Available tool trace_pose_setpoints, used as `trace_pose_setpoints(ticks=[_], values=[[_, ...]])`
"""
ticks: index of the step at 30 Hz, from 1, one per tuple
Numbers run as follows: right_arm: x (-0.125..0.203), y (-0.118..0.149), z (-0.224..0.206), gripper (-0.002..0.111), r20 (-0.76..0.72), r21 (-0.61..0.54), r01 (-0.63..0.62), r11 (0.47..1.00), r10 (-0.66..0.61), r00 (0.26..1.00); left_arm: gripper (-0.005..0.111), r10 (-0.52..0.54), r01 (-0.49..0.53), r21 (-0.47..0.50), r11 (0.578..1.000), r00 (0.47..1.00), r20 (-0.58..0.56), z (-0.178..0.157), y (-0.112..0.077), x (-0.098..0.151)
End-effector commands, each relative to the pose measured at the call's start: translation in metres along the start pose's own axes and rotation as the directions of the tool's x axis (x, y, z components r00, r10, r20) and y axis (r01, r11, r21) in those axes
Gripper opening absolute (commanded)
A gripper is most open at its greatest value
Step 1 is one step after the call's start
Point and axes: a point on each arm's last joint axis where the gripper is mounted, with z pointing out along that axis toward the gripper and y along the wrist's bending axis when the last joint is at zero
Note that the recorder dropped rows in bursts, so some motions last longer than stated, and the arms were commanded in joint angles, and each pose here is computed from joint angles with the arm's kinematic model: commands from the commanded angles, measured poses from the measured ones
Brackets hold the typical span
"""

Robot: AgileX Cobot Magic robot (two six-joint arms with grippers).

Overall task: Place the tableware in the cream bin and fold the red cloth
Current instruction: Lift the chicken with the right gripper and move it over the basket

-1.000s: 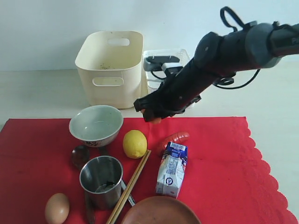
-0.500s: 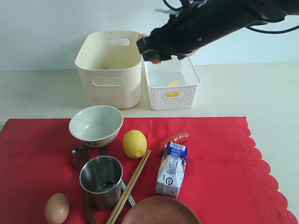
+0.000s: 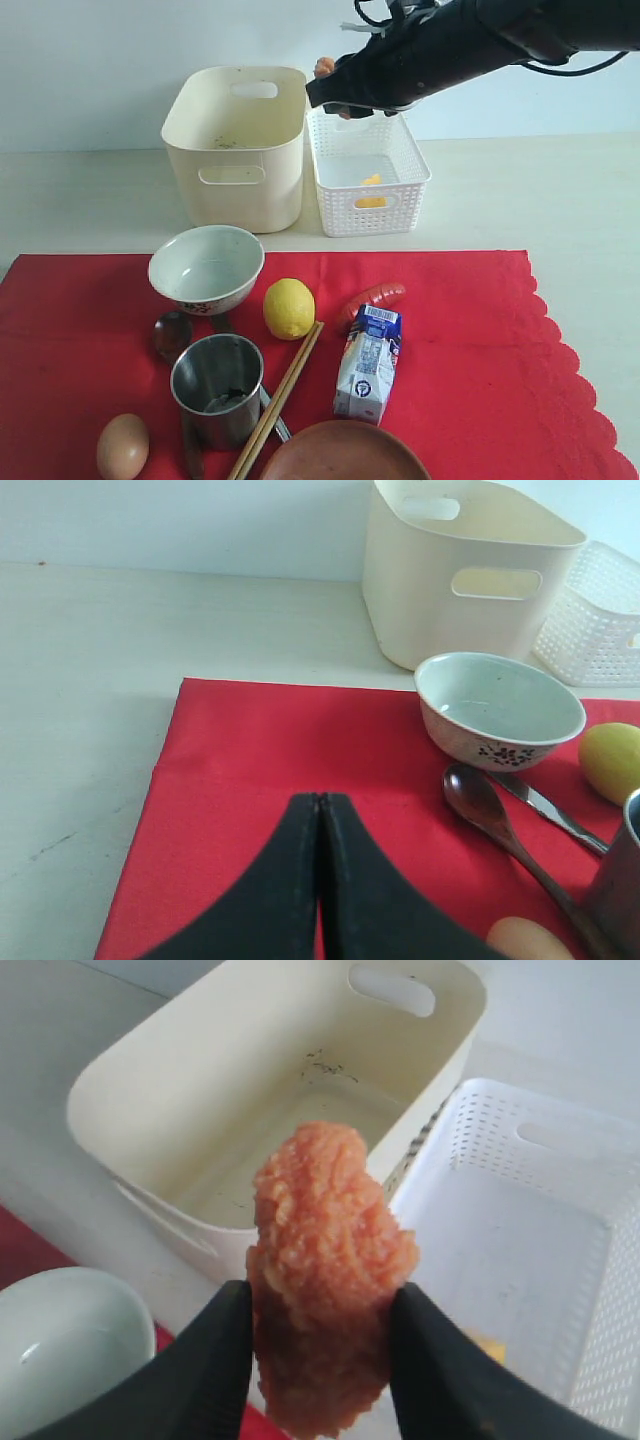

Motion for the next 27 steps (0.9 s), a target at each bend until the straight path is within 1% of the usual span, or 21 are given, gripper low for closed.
trace_pose_setpoints(ticks=[1,4,7,10,11,12,14,18,20,23,26,27], values=[[-0.002,-0.03,0.028,0.0,-0.009,0.039,-0.025,0.999,0.026,1.0,0.0,-0.009,0.009,-0.002,1.0,1.0,0.014,0.0,0.0,-0.001],[0.0,-0.039,0.05,0.0,-0.038,0.033,-0.028,0.999,0.03,0.999,0.0,-0.009,0.009,-0.002,1.0,1.0,0.014,0.0,0.0,-0.001],[-0.002,-0.046,0.078,0.0,-0.035,0.034,-0.017,0.999,0.018,0.999,0.0,-0.009,0.009,-0.002,1.0,1.0,0.014,0.0,0.0,-0.001],[0.004,-0.052,0.102,0.0,-0.054,0.033,-0.004,0.999,0.006,0.999,0.0,-0.009,0.009,-0.002,1.0,1.0,0.014,0.0,0.0,-0.001],[0.008,-0.054,0.109,0.0,-0.068,0.041,0.024,0.999,-0.021,0.997,0.0,-0.009,0.009,-0.002,1.0,1.0,0.014,0.0,0.0,-0.001],[0.014,-0.059,0.116,0.0,-0.095,0.06,0.08,0.995,-0.074,0.993,0.0,-0.009,0.009,-0.002,1.0,1.0,0.014,0.0,0.0,-0.001],[0.024,-0.066,0.124,0.0,-0.129,0.083,0.086,0.993,-0.074,0.989,0.0,-0.009,0.009,-0.002,1.0,1.0,0.014,0.0,0.0,-0.001],[0.038,-0.07,0.134,0.0,-0.183,0.082,0.122,0.989,-0.105,0.977,0.0,-0.009,0.009,-0.002,1.0,1.0,0.014,0.0,0.0,-0.001],[0.044,-0.07,0.139,0.001,-0.203,0.077,0.119,0.99,-0.101,0.974,0.0,-0.009,0.009,-0.002,1.0,1.0,0.014,0.0,0.0,-0.001],[0.046,-0.071,0.14,0.011,-0.211,0.077,0.125,0.989,-0.107,0.972,0.0,-0.009,0.009,-0.002,1.0,1.0,0.014,0.0,0.0,-0.001],[0.046,-0.071,0.14,0.027,-0.21,0.078,0.121,0.99,-0.103,0.972,0.0,-0.009,0.009,-0.002,1.0,1.0,0.014,0.0,0.0,-0.001],[0.046,-0.071,0.14,0.035,-0.211,0.079,0.117,0.99,-0.098,0.973,0.0,-0.009,0.009,-0.002,1.0,1.0,0.014,0.0,0.0,-0.001]])
